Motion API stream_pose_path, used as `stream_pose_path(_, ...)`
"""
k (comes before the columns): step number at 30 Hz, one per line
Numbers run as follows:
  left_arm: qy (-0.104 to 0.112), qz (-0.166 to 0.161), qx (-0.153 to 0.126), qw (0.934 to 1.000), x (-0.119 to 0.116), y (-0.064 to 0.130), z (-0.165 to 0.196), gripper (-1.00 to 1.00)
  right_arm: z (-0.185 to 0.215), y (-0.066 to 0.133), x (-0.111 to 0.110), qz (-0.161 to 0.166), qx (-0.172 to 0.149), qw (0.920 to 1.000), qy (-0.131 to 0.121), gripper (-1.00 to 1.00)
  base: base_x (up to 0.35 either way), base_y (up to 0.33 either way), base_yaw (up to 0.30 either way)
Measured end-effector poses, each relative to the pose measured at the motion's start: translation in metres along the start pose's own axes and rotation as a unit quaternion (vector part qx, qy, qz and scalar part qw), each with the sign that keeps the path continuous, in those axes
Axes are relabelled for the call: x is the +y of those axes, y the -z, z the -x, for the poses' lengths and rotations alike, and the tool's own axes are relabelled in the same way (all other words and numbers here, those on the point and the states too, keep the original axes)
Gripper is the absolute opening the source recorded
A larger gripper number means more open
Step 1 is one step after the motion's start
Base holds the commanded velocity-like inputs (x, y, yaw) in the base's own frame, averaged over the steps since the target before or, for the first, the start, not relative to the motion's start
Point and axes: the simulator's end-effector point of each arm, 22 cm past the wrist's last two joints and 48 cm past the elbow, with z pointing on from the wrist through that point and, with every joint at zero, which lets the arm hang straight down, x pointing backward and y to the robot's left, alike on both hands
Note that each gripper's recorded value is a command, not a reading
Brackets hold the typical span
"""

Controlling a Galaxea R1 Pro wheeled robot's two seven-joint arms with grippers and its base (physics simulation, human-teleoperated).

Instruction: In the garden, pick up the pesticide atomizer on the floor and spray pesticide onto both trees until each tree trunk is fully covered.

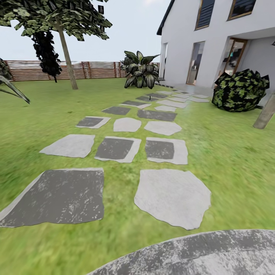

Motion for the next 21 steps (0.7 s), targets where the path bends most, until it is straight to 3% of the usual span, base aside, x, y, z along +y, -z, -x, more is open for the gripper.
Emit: stream_pose_path(21, 0.001, 0.001, -0.004, 1.0, 0.0009, 0.0007, 0.0035, 1.0, 0.0049, -0.0001, -0.0002, -0.001, -0.006, 1.0, -0.002, 1.0, 0.339, 0.0, 0.0)
